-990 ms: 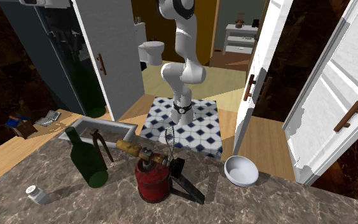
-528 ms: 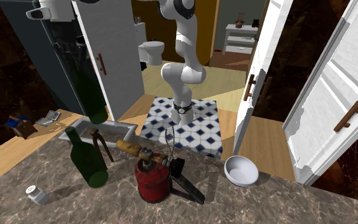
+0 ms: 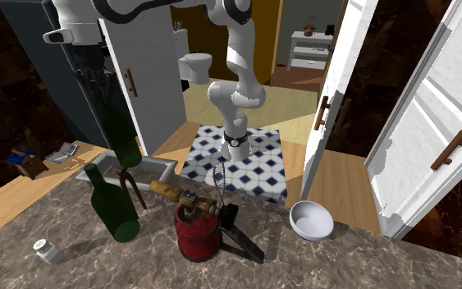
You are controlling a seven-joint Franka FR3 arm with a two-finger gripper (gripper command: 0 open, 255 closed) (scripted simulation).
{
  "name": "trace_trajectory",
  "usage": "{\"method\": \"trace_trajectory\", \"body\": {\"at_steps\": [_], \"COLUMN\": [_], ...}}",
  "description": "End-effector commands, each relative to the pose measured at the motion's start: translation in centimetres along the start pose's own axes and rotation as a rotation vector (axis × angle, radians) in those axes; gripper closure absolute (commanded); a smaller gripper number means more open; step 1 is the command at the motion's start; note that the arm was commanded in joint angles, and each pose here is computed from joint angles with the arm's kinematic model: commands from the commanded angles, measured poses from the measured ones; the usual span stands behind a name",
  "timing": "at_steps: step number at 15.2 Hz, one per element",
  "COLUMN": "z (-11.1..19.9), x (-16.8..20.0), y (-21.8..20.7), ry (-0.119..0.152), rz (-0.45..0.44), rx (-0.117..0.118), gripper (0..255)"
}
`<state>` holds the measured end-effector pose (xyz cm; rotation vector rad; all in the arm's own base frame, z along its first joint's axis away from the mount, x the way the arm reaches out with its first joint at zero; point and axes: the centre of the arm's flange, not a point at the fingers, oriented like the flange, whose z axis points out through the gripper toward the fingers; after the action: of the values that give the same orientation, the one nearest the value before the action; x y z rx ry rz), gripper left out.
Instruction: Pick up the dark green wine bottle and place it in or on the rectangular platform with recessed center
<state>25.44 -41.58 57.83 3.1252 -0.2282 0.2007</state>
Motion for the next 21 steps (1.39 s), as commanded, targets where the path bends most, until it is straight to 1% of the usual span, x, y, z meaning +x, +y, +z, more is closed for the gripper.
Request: {"method": "trace_trajectory", "body": {"at_steps": [1,3,10,11,16,20,21], "z": [1.1,2.2,2.2,2.2,2.2,-2.8,-2.8], "x": [-0.2,-0.3,-0.3,-0.3,-0.3,-0.3,-0.3], "y": [0.0,0.0,0.0,0.0,0.0,0.0,0.0], "ry": [0.001,0.001,0.001,0.001,0.001,0.001,0.001], "rz": [0.000,0.000,0.000,0.000,0.000,0.000,0.000], "rx": [0.000,0.000,0.000,0.000,0.000,0.000,0.000], "gripper": [255,255,255,0,0,0,0]}}
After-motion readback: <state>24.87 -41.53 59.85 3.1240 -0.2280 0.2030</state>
